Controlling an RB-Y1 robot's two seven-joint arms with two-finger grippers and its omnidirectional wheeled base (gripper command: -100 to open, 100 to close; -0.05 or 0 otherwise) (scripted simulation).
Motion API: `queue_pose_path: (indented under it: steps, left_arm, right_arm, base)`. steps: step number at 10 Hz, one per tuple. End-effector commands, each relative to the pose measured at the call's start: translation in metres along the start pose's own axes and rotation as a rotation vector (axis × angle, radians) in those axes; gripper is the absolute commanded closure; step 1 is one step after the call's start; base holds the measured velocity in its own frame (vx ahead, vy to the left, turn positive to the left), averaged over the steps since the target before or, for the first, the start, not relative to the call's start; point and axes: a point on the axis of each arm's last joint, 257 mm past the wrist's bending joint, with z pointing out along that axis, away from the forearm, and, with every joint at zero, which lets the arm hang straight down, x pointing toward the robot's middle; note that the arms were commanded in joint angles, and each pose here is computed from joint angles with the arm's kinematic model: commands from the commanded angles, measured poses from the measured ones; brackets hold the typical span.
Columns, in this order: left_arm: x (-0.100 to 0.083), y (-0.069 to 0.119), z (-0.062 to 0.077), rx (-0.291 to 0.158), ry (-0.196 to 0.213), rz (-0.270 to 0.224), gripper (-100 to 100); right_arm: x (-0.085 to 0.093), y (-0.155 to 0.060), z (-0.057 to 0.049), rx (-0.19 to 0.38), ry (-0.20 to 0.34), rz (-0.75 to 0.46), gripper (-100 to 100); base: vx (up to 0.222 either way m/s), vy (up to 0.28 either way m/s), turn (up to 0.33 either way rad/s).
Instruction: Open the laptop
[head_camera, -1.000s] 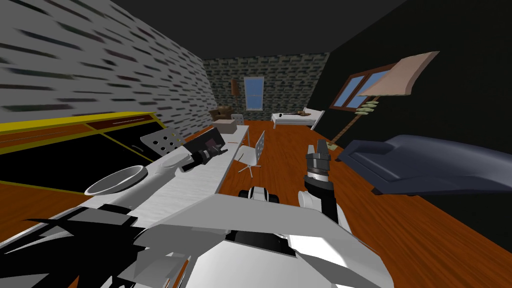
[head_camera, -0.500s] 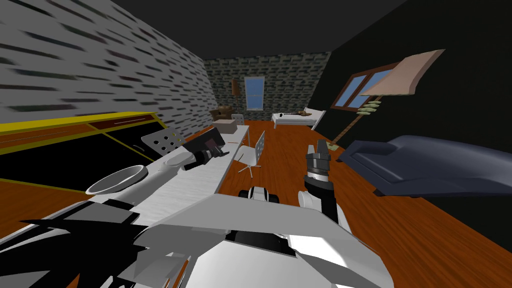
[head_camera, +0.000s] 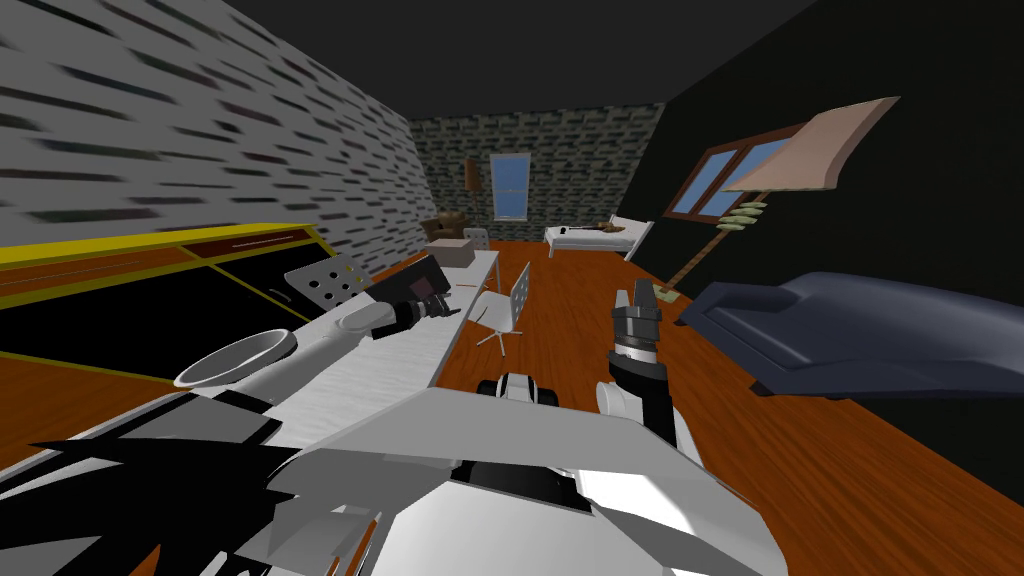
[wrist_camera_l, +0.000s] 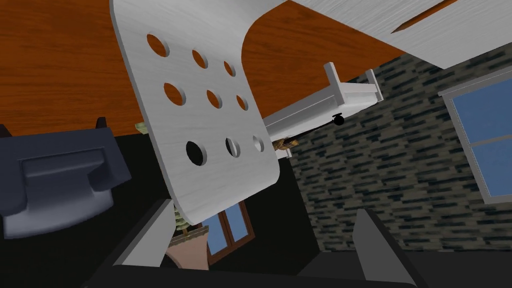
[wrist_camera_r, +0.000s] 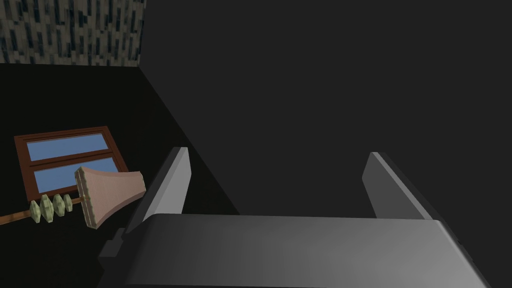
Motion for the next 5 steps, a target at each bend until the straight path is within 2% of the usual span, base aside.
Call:
queue_pose_path:
  steps: [1,5]
  left_arm:
    - [0.005,-0.013,0.007,0.065,0.045,0.110,-100]
    - [0.021,-0.013,0.006,0.069,0.105,0.199,-100]
  right_arm:
    - [0.000,0.000,0.000,0.000,0.000,0.000,0]
    - [0.000,0.000,0.000,0.000,0.000,0.000,0]
  base:
    - [0.010,-0.011,0.060]
    - [0.008,-0.008,0.004]
